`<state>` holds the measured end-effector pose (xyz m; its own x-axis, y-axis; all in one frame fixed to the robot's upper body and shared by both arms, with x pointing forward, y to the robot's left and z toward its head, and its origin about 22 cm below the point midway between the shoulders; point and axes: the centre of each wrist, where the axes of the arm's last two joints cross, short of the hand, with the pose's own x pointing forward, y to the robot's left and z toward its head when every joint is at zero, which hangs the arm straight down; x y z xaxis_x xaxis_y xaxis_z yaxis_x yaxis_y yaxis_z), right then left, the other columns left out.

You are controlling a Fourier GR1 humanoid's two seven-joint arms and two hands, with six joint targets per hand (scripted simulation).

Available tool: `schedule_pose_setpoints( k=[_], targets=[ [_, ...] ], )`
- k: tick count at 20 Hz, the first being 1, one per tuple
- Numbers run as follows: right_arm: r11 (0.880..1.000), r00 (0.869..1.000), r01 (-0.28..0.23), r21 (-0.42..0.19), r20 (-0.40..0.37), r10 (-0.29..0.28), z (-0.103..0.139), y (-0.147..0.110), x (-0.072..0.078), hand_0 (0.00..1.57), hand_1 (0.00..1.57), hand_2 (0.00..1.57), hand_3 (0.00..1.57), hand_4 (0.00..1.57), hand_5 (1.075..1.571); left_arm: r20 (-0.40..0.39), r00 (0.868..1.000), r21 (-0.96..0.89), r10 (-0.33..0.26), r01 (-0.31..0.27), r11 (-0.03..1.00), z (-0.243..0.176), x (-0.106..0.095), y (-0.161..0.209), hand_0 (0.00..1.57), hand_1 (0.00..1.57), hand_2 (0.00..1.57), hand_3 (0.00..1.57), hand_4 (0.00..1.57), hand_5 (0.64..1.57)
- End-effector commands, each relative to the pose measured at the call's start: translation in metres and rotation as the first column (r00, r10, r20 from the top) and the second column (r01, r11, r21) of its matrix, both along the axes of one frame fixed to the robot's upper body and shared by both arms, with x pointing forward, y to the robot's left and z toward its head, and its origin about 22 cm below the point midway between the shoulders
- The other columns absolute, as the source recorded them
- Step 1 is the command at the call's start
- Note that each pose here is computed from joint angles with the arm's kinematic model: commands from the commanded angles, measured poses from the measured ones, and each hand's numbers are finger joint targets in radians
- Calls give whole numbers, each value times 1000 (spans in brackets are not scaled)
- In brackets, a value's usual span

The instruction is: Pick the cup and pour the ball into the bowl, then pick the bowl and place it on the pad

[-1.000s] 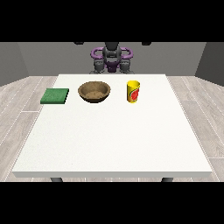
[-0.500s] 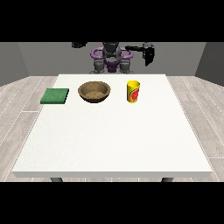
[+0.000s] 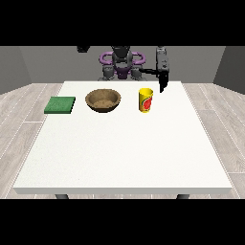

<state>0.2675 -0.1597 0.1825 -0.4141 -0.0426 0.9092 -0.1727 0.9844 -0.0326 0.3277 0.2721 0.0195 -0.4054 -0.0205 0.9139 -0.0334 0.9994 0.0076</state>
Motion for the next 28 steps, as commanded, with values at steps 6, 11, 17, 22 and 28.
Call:
schedule_pose_setpoints(
  k=[6,11,17,22,28],
  targets=[
    [1000,1000,-29,-2,-9,29,12,-33,-10,0,0,0,0,0,1567,-41,998,-35,55,-57,998,-55,5,8,0,0,0,0,0,1443],
    [1000,1000,13,21,19,-13,-11,-41,-6,0,0,0,0,0,1568,-3,999,-26,42,-42,999,-49,22,3,0,0,0,0,0,1421],
    [999,999,-35,4,41,35,0,-74,-21,0,0,0,0,0,1567,-37,994,-17,101,-102,995,-67,20,1,0,0,0,0,0,1435],
    [998,988,-54,-13,143,55,20,-83,-35,0,0,0,0,0,1567,38,987,-31,156,-155,987,-50,34,40,0,0,0,0,0,1409],
    [996,986,-89,-19,138,91,29,-93,-45,0,0,0,0,0,1560,142,939,226,314,-339,913,-77,7,56,1322,1322,1571,1571,1025,1487]
  ],
)
